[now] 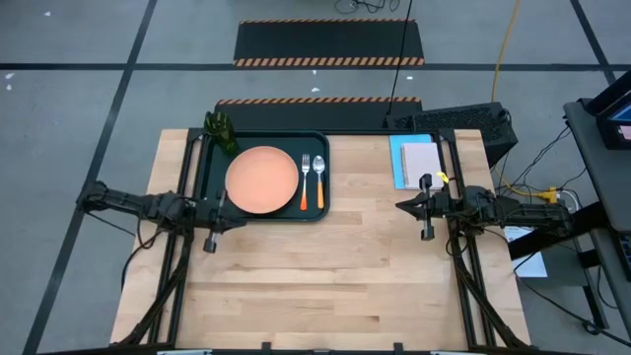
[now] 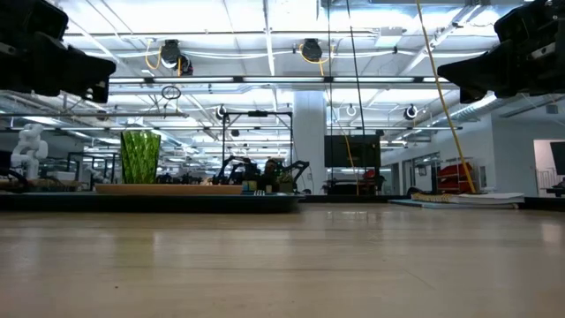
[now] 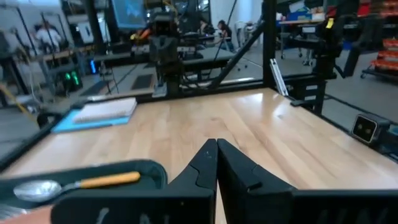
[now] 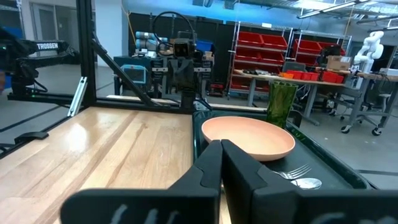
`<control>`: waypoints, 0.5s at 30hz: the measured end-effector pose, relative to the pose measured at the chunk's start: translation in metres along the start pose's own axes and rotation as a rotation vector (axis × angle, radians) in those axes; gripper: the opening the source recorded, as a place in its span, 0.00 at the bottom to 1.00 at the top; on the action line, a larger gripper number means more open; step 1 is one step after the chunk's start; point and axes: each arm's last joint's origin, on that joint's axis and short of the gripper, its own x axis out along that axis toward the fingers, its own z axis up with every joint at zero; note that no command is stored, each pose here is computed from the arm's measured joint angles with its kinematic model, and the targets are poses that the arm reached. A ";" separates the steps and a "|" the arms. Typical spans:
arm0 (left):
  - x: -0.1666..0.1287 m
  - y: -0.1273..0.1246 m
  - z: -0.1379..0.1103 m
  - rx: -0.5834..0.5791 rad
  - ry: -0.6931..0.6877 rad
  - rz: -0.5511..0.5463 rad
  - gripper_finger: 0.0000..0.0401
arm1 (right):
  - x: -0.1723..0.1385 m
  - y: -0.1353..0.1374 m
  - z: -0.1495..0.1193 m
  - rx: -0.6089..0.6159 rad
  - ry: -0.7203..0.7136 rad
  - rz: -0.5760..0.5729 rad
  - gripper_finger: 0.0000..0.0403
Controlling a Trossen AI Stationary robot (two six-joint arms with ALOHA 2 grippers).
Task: Pick and place plate/cup/fork/spoon on tray
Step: Return to Home Position
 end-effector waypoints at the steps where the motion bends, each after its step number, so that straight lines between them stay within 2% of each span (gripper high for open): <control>1: 0.000 0.000 0.000 0.015 -0.006 0.004 0.01 | 0.000 0.000 0.000 0.000 -0.001 0.000 0.00; 15: -0.001 0.016 -0.001 0.010 0.010 0.158 0.01 | 0.000 0.000 0.000 0.000 -0.001 0.000 0.00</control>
